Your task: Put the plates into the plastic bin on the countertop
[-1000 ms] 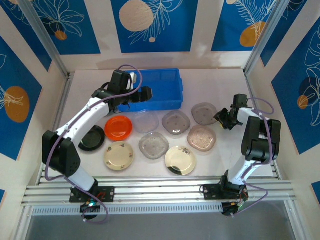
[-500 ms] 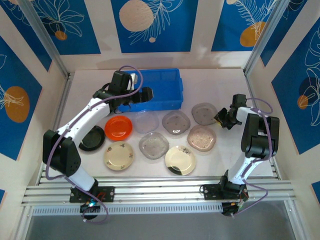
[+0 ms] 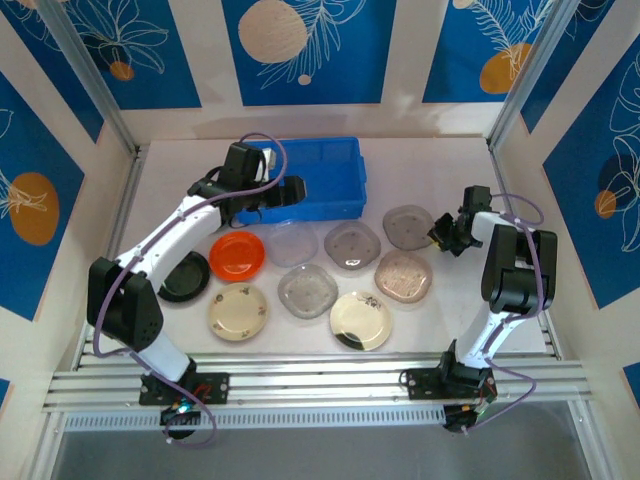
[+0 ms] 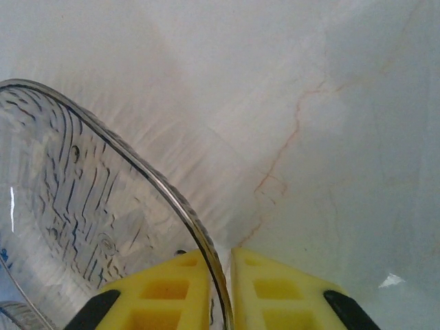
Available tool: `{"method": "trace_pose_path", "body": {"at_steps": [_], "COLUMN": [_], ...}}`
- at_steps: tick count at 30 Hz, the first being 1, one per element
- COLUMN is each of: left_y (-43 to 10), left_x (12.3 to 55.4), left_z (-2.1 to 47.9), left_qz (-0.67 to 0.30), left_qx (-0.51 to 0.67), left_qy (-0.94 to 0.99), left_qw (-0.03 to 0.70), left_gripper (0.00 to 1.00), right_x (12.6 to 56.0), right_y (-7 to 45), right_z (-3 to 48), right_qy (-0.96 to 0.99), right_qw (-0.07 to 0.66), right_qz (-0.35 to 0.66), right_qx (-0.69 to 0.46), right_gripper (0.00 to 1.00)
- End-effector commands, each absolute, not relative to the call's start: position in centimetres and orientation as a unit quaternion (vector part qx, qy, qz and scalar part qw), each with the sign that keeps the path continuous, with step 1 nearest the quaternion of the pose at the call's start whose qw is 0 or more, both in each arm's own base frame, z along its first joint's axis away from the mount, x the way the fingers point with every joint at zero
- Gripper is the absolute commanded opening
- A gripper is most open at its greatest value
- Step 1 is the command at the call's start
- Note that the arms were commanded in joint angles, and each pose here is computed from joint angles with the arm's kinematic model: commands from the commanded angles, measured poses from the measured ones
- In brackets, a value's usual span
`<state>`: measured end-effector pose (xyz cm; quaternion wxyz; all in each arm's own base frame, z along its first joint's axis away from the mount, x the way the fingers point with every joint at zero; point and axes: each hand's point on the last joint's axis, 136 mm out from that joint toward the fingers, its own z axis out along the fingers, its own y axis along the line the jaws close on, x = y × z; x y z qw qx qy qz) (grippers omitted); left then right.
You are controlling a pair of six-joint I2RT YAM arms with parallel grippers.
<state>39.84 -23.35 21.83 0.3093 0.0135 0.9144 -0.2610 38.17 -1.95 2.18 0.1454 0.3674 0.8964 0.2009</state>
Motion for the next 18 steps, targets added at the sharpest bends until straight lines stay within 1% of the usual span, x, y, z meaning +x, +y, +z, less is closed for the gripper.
{"method": "trace_pose_path", "body": {"at_steps": [1,3,11,15,18], "left_y": [-23.2,-23.2,-23.1,-23.3,-23.4], "left_x": [39.3,39.3,39.7,40.0,40.2], "left_z": [21.6,21.7,21.9,22.3,22.7], "left_qz": [-0.248,-0.245,-0.24,-0.243,-0.244], "left_qx": [0.031,0.033,0.034,0.034,0.035], "left_qy": [0.917,0.917,0.916,0.914,0.912], "left_qw": [0.311,0.312,0.318,0.323,0.328], "left_gripper": [0.95,0.95,0.94,0.93,0.93], "right_x": [39.0,39.1,40.2,40.4,40.5], "right_y": [-2.1,-2.4,-5.5,-6.2,-5.5], "right_z": [2.9,3.2,7.3,11.0,14.5], "right_qy": [0.893,0.893,0.878,0.86,0.848], "right_qw": [0.156,0.161,0.217,0.264,0.306], "right_qz": [0.198,0.192,0.163,0.168,0.191], "right_qx": [0.372,0.375,0.395,0.402,0.389], "right_gripper": [0.06,0.0,0.0,0.0,0.0]}}
